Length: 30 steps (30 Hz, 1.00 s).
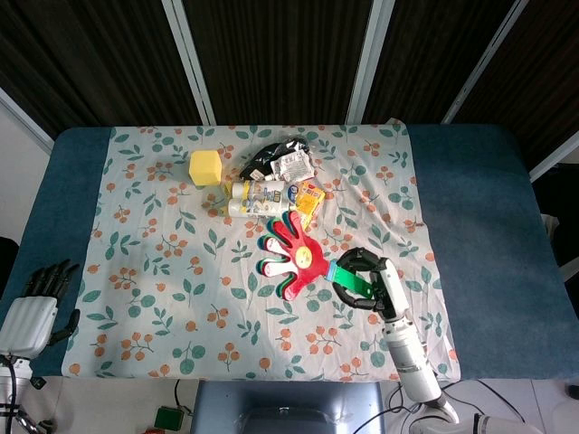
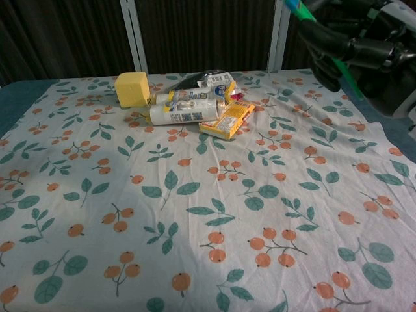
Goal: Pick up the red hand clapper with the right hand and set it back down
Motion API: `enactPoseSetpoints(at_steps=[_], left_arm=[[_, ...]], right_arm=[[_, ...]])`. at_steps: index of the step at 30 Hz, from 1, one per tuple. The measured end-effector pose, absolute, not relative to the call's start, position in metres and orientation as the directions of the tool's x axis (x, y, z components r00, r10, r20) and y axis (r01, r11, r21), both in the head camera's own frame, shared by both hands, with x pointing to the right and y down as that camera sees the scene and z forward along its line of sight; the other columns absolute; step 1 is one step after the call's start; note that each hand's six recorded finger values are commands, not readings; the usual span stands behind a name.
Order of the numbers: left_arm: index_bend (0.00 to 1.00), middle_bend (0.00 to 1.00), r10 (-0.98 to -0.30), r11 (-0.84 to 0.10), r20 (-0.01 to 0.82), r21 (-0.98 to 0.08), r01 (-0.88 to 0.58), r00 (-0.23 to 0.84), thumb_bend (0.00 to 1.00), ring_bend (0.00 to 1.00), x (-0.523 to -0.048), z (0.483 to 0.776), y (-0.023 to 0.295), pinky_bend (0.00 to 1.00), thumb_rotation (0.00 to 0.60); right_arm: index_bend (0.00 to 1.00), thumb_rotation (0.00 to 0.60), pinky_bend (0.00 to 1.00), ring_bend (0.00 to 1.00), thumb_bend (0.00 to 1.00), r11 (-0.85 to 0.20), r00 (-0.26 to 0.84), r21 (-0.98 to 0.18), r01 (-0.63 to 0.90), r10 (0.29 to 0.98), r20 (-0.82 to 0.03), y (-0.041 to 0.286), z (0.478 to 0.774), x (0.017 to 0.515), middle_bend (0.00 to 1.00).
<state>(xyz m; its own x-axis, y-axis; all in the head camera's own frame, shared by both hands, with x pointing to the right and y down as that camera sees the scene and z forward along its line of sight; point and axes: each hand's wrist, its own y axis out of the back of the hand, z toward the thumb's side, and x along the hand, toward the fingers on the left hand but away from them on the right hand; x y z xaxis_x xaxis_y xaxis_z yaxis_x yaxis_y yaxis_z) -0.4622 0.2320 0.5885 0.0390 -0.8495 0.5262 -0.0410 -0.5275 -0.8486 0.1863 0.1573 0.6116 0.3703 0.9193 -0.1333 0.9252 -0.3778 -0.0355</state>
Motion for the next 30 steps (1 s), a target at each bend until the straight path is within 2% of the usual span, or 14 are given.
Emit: enactPoseSetpoints(at_steps=[3,5,9,12,16,20,23,25,27,30], left_arm=[[0.00,0.00,-0.848,-0.530,0.529,-0.847,-0.042,0.043,0.47,0.00,-0.462,0.589,0.233,0.08,0.600],[0.00,0.00,-0.848,-0.530,0.528,-0.847,-0.043,0.047,0.47,0.00,-0.461,0.588,0.233,0.08,0.600],[0.00,0.00,-0.852,-0.523,0.521,-0.851,-0.047,0.048,0.47,0.00,-0.461,0.585,0.233,0.08,0.600],[0.00,0.00,-0.853,-0.522,0.520,-0.851,-0.050,0.047,0.47,0.00,-0.462,0.585,0.234,0.08,0.600],[0.00,0.00,-0.852,-0.524,0.522,-0.850,-0.048,0.048,0.47,0.00,-0.462,0.585,0.234,0.08,0.600],[0.00,0.00,-0.851,-0.524,0.522,-0.850,-0.047,0.051,0.47,0.00,-0.461,0.585,0.234,0.08,0.600],[0.00,0.00,-0.850,-0.527,0.525,-0.849,-0.045,0.052,0.47,0.00,-0.461,0.586,0.235,0.08,0.600],[0.00,0.00,-0.849,-0.529,0.527,-0.848,-0.045,0.053,0.47,0.00,-0.460,0.586,0.234,0.08,0.600],[0.00,0.00,-0.847,-0.530,0.528,-0.847,-0.044,0.053,0.47,0.00,-0.460,0.587,0.234,0.08,0.600],[0.00,0.00,-0.847,-0.531,0.529,-0.846,-0.043,0.052,0.47,0.00,-0.460,0.587,0.234,0.08,0.600]], right_arm=[[0.94,0.600,0.95,0.93,0.56,-0.477,0.436,-0.235,0.847,0.876,-0.208,0.164,0.635,0.174,0.85],[0.94,0.600,0.95,0.93,0.56,-0.559,0.477,-0.349,0.752,0.827,-0.297,0.171,0.657,0.167,0.85],[0.94,0.600,0.95,0.93,0.56,-0.682,0.522,-0.436,0.587,0.730,-0.441,0.188,0.688,0.157,0.85],[0.94,0.600,0.95,0.93,0.56,-0.704,0.522,-0.448,0.551,0.709,-0.473,0.192,0.697,0.155,0.85],[0.94,0.600,0.95,0.93,0.56,-0.672,0.492,-0.490,0.555,0.741,-0.457,0.184,0.695,0.160,0.85],[0.91,0.600,0.93,0.90,0.56,-0.673,0.468,-0.536,0.510,0.740,-0.483,0.181,0.701,0.168,0.85],[0.76,0.600,0.82,0.79,0.56,-0.693,0.453,-0.566,0.447,0.721,-0.525,0.180,0.711,0.175,0.81],[0.60,0.600,0.70,0.65,0.52,-0.710,0.442,-0.571,0.413,0.704,-0.556,0.180,0.717,0.179,0.67],[0.49,0.600,0.62,0.55,0.49,-0.726,0.429,-0.574,0.379,0.688,-0.586,0.179,0.723,0.184,0.57],[0.35,0.600,0.52,0.44,0.47,-0.732,0.411,-0.585,0.350,0.681,-0.606,0.174,0.727,0.190,0.47]])
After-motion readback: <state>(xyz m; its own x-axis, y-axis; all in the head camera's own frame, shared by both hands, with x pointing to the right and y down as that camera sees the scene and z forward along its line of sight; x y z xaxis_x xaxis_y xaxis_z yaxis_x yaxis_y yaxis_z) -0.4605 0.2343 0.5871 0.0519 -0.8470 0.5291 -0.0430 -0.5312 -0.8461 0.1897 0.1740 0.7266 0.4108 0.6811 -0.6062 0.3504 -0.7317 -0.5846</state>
